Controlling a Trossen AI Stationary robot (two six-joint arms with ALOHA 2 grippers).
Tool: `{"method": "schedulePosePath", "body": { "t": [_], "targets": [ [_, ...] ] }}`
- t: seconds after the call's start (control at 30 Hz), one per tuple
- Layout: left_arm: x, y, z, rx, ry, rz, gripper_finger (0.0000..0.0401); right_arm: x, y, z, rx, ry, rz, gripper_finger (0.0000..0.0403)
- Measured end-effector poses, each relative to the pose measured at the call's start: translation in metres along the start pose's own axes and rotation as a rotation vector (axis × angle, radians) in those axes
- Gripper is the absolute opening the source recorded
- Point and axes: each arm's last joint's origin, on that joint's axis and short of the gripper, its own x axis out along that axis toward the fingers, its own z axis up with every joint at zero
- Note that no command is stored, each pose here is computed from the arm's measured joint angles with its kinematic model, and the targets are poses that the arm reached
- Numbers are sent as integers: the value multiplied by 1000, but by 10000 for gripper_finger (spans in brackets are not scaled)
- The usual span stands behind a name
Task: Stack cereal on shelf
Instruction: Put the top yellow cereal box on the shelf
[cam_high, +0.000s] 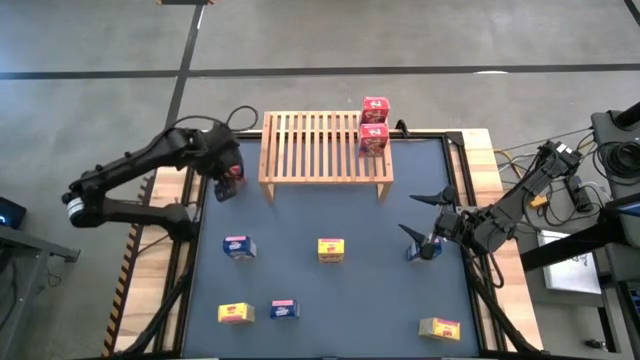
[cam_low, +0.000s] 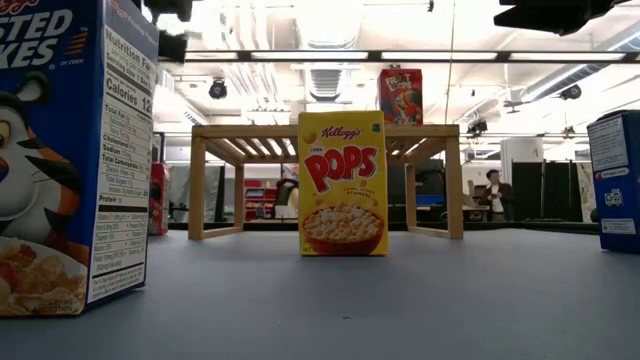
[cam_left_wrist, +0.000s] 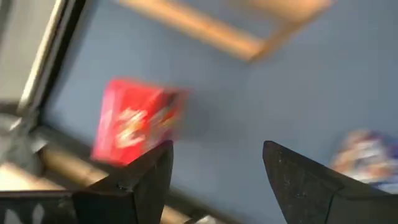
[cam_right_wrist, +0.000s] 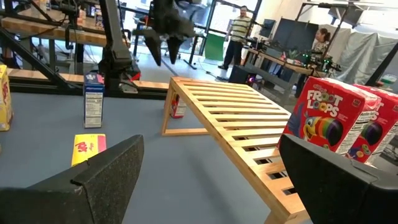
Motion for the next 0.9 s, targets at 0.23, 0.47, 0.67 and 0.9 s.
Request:
{"method": "schedulePosePath", "body": {
  "t": [0.23,0.47,0.67,0.9],
  "targets": [
    [-39,-69,27,138,-305,-196,232,0,0,3,-13,-15,-1,364],
    [-53,-127,41,241,-385,-190,232,0,1,1,35,-7,23,364],
    [-61,-152,47,294,-447,-224,231,1,4,-3,126,3,52,364],
    [-68,-138,22,249,-654,-261,231,17,20,-5,139,0,153,364]
  ]
}}
